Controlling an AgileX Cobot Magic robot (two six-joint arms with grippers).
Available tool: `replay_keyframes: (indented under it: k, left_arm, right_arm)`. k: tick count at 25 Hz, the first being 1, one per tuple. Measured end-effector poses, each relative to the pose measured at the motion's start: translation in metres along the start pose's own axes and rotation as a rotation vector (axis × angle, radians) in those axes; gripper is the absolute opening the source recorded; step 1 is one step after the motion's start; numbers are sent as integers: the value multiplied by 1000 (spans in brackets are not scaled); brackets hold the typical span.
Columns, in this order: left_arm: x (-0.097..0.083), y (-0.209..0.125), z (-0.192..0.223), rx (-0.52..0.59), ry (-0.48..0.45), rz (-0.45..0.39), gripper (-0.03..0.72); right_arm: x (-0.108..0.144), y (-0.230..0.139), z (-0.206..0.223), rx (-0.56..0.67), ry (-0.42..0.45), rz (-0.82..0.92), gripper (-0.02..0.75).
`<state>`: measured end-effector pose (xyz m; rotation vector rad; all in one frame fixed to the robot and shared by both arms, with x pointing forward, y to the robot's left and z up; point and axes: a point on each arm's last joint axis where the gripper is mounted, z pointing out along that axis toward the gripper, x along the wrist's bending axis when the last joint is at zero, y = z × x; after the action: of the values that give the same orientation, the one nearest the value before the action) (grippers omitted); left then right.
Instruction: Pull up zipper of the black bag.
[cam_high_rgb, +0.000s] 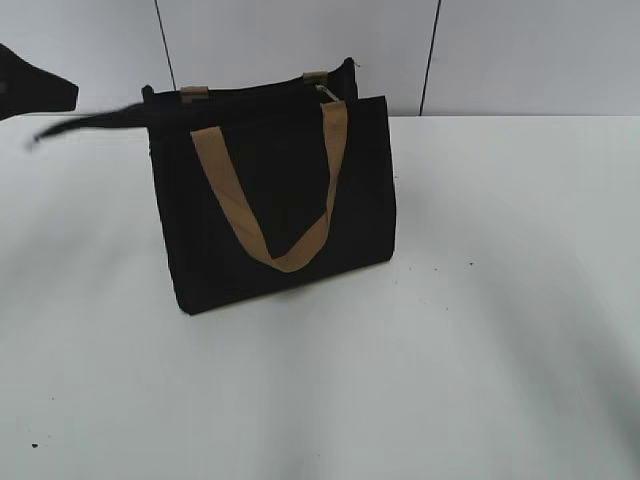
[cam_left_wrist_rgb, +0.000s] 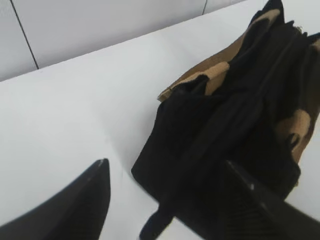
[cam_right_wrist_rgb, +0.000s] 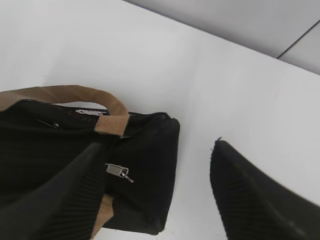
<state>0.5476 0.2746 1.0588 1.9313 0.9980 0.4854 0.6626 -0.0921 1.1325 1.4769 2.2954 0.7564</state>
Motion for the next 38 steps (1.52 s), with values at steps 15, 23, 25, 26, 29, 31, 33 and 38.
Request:
replay_keyframes:
  k: [15, 23, 25, 26, 29, 31, 33, 38]
  left_arm:
    - [23, -10, -70, 118, 333, -322, 587]
    - [42, -33, -93, 330, 683, -432, 567]
    - [40, -35, -96, 351, 691, -469, 566]
    - [36, -34, -97, 355, 686, -475, 566]
    - [18, -21, -111, 288, 677, -449, 566]
    - [2, -11, -124, 226, 676, -418, 566]
    - [-16, -4, -137, 168, 665, -385, 566]
    - [-55, -14, -161, 146, 622, -368, 566]
  right_arm:
    - [-63, -8, -64, -61, -136, 48, 503]
    - [-89, -47, -106, -4, -259, 55, 503]
    - [-93, -60, -119, 7, -269, 71, 503]
    - [-96, -70, -123, 24, -272, 85, 503]
    - [-97, -100, -141, 17, -267, 116, 503]
    - [-90, -120, -155, -23, -254, 127, 503]
    - [-82, -142, -160, -56, -226, 143, 503]
    - [-64, -201, -166, -80, -174, 180, 503]
